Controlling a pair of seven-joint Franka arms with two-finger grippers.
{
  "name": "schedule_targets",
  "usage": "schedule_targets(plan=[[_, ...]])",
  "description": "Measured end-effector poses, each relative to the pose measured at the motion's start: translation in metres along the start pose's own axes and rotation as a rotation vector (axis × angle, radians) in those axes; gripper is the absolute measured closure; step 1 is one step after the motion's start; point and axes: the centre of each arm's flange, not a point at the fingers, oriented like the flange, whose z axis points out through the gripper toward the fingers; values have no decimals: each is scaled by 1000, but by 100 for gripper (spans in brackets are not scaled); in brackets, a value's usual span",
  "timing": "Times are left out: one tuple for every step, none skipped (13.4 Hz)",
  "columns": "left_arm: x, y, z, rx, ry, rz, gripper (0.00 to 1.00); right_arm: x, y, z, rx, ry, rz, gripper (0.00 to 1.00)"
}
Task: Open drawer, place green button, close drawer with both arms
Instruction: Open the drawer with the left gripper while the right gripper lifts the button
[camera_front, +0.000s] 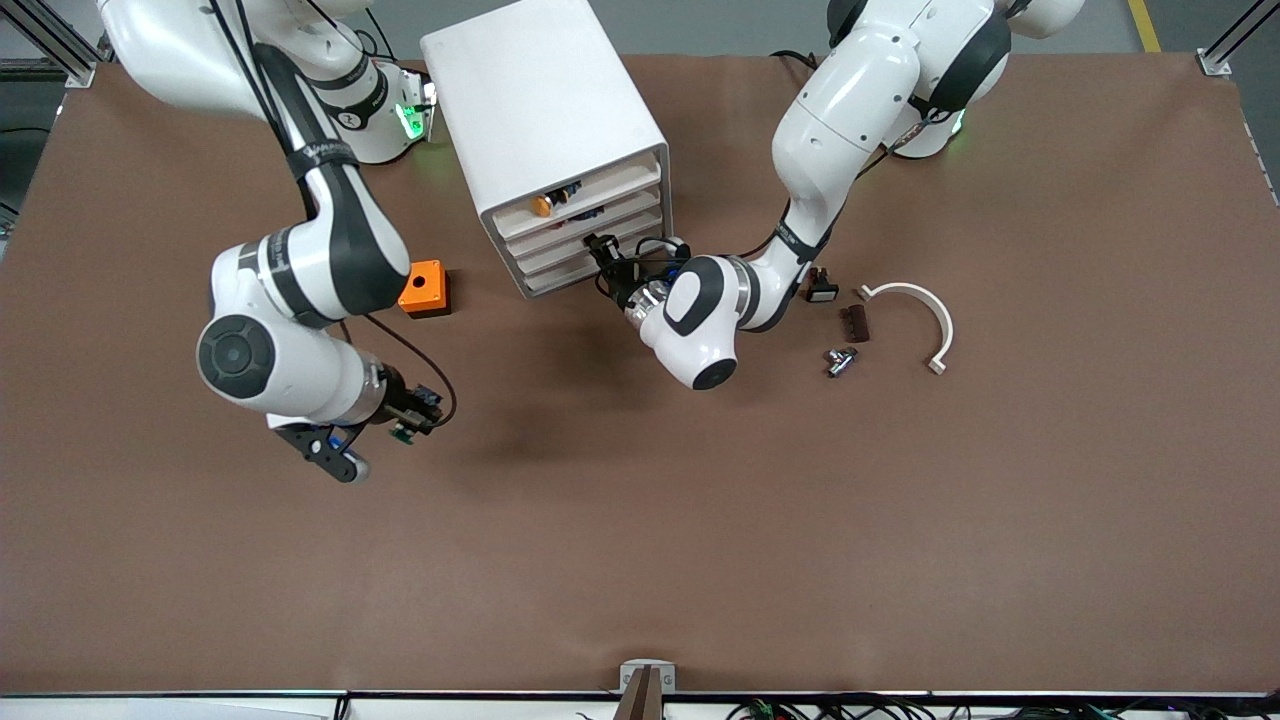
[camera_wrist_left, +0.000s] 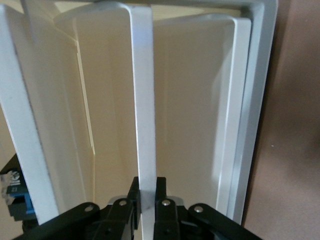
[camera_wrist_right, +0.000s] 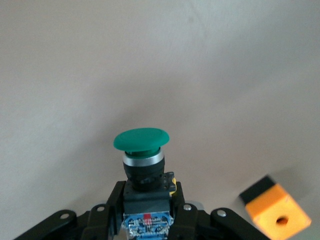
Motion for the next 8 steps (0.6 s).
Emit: schedule_targets(plan=[[0, 1, -4, -6, -5, -1, 86, -12, -6, -4, 2, -6, 22, 59], [0, 4, -12, -15, -15, 0, 86, -22, -10, -6, 2, -10, 44, 59], [0, 7, -26, -27, -32, 10, 86, -30, -15, -8, 2, -11, 68, 59], [-1, 10, -44, -38, -57, 31, 86, -40, -20, -9, 2, -11, 95, 59], [0, 14, -66, -50, -88, 44, 86, -51, -26, -9, 1, -10, 120, 59], [2, 20, -88, -64, -122, 54, 86, -63, -33, -8, -2, -9, 144, 59], [4, 24, -109, -81, -157, 64, 86, -75, -40, -6, -5, -9, 165, 59], [5, 28, -128, -105, -195, 77, 86, -89, -47, -4, -10, -9, 187, 59]])
